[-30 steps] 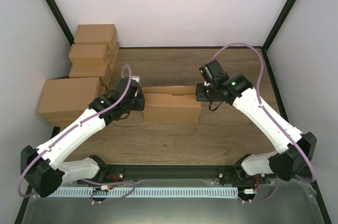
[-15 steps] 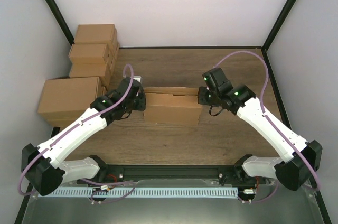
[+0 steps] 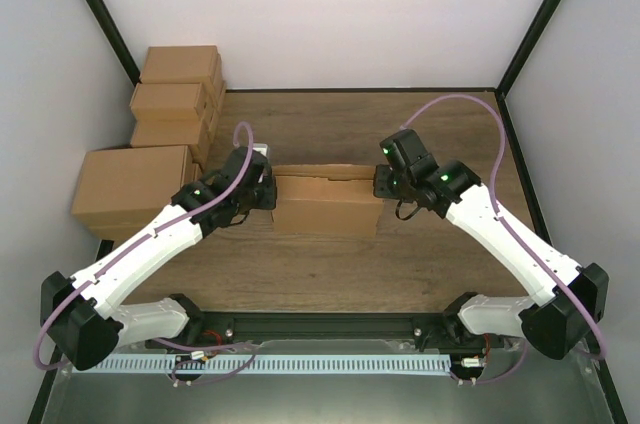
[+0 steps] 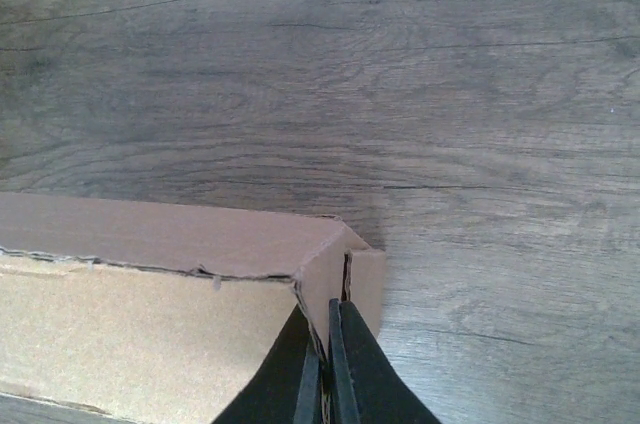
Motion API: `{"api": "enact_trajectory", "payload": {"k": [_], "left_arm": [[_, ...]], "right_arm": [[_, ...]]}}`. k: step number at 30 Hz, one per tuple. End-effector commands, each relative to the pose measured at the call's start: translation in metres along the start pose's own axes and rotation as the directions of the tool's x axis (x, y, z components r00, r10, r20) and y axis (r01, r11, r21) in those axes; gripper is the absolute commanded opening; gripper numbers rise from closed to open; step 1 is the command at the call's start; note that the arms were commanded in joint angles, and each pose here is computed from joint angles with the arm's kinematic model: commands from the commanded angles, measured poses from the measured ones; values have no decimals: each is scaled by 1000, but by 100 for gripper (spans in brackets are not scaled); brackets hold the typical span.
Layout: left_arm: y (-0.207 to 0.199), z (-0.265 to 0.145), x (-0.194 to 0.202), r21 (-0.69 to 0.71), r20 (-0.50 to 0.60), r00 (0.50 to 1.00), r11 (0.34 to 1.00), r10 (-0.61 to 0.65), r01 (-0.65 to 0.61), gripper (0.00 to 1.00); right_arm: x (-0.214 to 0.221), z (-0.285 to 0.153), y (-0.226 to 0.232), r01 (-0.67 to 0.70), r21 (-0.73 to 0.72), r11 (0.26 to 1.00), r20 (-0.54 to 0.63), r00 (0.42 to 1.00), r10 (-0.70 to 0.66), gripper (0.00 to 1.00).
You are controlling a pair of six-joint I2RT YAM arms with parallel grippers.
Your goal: Fold the paper box
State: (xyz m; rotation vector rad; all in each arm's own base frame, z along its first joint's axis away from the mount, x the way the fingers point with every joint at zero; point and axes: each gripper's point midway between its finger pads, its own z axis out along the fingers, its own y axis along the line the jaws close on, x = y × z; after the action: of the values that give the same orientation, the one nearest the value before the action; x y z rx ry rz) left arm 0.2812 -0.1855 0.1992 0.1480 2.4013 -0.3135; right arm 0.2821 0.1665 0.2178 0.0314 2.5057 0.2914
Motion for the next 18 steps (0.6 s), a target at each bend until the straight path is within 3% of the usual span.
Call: {"api": "enact_trajectory", "payload": {"k": [1,13,18], "left_arm": [[-2,3,18,7,-70,997,1000,11,-11,4],[0,3,21,4,-81,997,1000,16,-16,4],[2,2,24,-1,-85,996,1000,18,-19,4]], "right_arm": [[28,10,-25,56,120,991,-119,992,-42,1],[43,14,-30,85,162,983,-151,987,-61,1],[45,10,-41,113,242,964,-144,986,-79,1]]}}
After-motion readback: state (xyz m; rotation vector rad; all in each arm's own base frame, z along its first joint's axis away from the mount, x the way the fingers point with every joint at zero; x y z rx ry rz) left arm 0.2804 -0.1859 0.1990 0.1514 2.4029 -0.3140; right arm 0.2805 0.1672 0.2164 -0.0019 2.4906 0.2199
